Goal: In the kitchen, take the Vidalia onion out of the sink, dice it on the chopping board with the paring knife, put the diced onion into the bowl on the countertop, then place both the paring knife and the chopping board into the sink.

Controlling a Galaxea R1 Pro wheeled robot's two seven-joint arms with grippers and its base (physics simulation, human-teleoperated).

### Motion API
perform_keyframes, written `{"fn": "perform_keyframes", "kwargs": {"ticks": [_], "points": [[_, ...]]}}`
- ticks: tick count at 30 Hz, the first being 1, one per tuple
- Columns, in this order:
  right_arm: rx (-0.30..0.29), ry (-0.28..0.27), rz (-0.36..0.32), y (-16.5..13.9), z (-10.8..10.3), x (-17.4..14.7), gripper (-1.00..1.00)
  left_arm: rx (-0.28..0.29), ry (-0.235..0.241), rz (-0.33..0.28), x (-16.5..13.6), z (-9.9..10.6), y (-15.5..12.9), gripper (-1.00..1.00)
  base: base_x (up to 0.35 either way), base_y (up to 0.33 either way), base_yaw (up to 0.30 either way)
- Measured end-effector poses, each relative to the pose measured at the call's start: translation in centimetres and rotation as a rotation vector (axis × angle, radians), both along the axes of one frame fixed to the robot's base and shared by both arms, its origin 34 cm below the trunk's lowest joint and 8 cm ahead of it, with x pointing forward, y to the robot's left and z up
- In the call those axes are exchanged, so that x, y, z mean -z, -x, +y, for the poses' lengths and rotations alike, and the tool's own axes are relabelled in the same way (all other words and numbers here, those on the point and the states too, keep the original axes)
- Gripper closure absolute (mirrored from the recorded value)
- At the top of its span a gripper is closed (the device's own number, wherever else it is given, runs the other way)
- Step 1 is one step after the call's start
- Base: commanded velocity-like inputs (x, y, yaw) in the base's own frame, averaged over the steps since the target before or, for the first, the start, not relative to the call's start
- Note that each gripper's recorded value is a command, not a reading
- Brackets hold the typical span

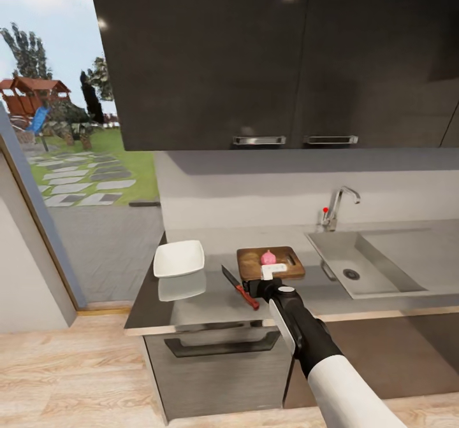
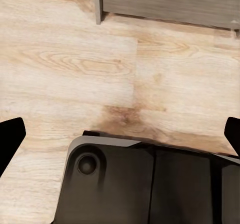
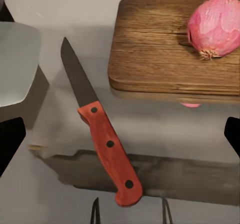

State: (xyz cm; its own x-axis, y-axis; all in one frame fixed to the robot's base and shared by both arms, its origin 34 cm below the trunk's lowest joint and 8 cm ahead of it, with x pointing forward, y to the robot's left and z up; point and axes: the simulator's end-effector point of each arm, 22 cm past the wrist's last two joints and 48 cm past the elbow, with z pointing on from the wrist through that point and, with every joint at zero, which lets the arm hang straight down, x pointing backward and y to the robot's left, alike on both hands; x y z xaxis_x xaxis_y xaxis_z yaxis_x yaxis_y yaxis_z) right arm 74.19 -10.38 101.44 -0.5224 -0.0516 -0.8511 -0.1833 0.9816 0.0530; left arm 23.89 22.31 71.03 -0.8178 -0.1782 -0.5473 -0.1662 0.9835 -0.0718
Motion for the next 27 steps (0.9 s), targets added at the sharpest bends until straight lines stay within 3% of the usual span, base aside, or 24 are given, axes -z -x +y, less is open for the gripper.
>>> {"fn": "perform_keyframes", "kwargs": {"ticks": [27], "points": [[0.001,0.003,0.018,0.0,-0.1,1.1,-1.00,0.000,0.000,0.019,0.3,0.0,0.6,-1.00,0.001,0.003,0.102]]}}
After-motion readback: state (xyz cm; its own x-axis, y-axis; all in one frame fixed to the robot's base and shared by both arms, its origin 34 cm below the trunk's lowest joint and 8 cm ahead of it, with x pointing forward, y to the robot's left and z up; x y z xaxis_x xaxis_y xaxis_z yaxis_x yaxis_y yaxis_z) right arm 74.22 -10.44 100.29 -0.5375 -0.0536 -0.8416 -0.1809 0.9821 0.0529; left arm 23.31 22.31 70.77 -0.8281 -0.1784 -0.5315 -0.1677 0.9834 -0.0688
